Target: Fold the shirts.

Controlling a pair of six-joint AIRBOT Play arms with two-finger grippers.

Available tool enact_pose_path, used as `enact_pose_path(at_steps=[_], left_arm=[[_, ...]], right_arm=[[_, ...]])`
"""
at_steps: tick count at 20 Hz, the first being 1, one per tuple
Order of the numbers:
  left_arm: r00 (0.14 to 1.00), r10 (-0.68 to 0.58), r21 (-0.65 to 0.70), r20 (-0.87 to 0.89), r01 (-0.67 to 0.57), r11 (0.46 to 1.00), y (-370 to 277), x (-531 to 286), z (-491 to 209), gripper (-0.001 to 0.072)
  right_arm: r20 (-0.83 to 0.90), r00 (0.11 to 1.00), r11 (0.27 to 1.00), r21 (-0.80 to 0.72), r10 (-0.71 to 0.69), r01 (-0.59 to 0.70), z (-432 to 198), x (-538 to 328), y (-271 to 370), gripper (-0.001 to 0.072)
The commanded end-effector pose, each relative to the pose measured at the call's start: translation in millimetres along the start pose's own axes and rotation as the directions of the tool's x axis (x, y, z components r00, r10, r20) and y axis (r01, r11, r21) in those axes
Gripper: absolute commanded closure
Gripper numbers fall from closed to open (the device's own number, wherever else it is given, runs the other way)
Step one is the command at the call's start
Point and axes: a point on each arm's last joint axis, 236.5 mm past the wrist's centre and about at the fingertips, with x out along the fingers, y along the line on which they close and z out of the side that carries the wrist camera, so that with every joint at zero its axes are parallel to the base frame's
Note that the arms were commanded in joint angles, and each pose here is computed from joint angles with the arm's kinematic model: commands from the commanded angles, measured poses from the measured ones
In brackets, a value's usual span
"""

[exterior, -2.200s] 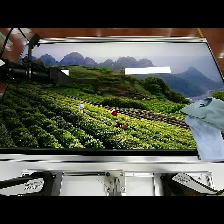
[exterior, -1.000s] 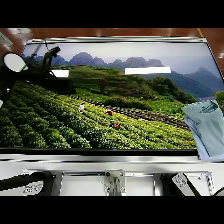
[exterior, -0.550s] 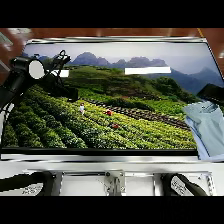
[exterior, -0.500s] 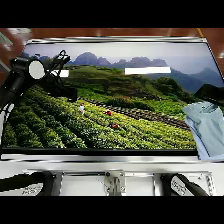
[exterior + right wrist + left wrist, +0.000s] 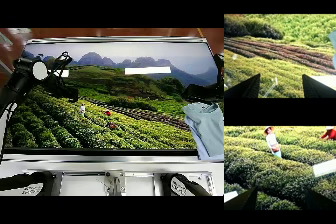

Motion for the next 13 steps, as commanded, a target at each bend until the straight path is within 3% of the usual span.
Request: enact_pose_path(at_steps=[1,13], left_arm=[[1.000,0.000,0.000,-0.027,0.000,1.000,0.1,11.3,-1.5,0.0044],[0.999,0.000,-0.001,-0.042,0.000,1.000,-0.3,17.7,-2.4,0.0044]], right_arm=[[-0.001,1.000,1.000,-0.005,0.005,-0.005,0.3,0.6,2.4,0.0079],[0.000,1.000,1.000,-0.005,0.005,-0.005,0.4,0.5,2.5,0.0078]])
